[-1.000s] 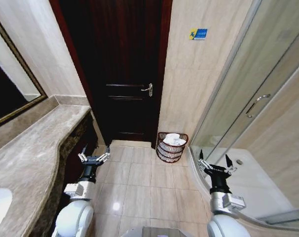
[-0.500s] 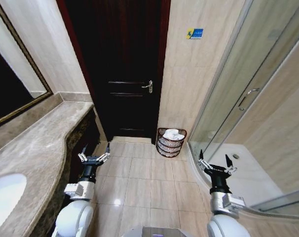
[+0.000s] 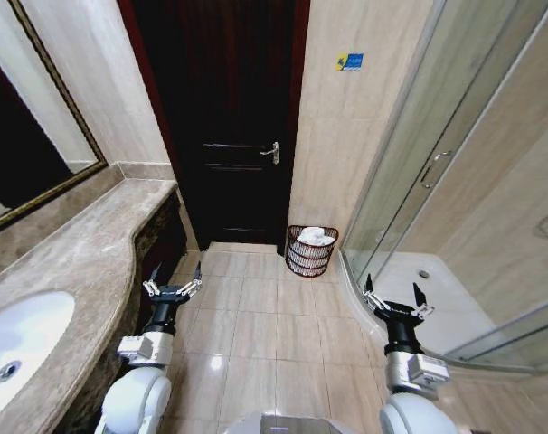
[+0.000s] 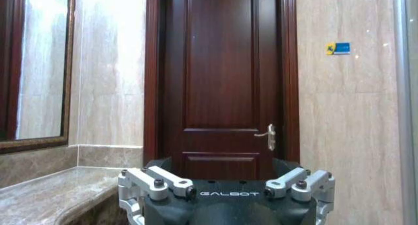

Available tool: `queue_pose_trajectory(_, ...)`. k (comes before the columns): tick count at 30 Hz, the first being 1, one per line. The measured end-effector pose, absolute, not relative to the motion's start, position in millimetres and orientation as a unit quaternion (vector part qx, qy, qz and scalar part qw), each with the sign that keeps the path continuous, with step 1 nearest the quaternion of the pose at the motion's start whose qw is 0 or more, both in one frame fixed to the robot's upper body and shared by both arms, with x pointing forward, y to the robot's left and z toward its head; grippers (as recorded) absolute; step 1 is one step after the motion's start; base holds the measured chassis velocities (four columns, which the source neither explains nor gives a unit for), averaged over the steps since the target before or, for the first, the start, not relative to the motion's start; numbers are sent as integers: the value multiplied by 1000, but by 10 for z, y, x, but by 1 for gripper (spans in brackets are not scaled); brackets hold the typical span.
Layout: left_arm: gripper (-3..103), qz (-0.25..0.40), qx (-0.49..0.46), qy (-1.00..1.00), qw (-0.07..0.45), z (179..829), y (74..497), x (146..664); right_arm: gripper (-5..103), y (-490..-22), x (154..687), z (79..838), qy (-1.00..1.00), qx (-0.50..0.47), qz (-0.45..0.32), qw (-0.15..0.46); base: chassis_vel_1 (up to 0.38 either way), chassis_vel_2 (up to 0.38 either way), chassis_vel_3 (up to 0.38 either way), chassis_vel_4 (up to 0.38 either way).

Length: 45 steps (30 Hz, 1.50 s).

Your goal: Discard the used towel into the hamper.

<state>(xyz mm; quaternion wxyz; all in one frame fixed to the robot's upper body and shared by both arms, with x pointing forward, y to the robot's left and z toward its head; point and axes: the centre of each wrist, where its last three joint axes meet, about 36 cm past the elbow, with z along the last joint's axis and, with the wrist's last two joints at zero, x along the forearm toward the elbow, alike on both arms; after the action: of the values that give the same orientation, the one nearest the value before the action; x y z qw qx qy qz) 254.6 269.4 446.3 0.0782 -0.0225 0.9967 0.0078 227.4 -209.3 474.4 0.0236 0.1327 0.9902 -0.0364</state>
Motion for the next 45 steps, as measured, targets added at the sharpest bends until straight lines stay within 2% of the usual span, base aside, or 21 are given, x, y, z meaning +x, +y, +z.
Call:
queue_pose_trajectory(20, 100, 8, -23, 997, 78, 4462, 2694, 2545, 100, -2093, 2274, 4744, 990, 133, -36, 23, 122, -120, -120, 127)
queue_pose_trajectory(45, 100, 8, -22, 997, 78, 4463, 2694, 2546, 100, -2093, 2274, 4745, 990, 133, -36, 24, 4, -1, 0, 2)
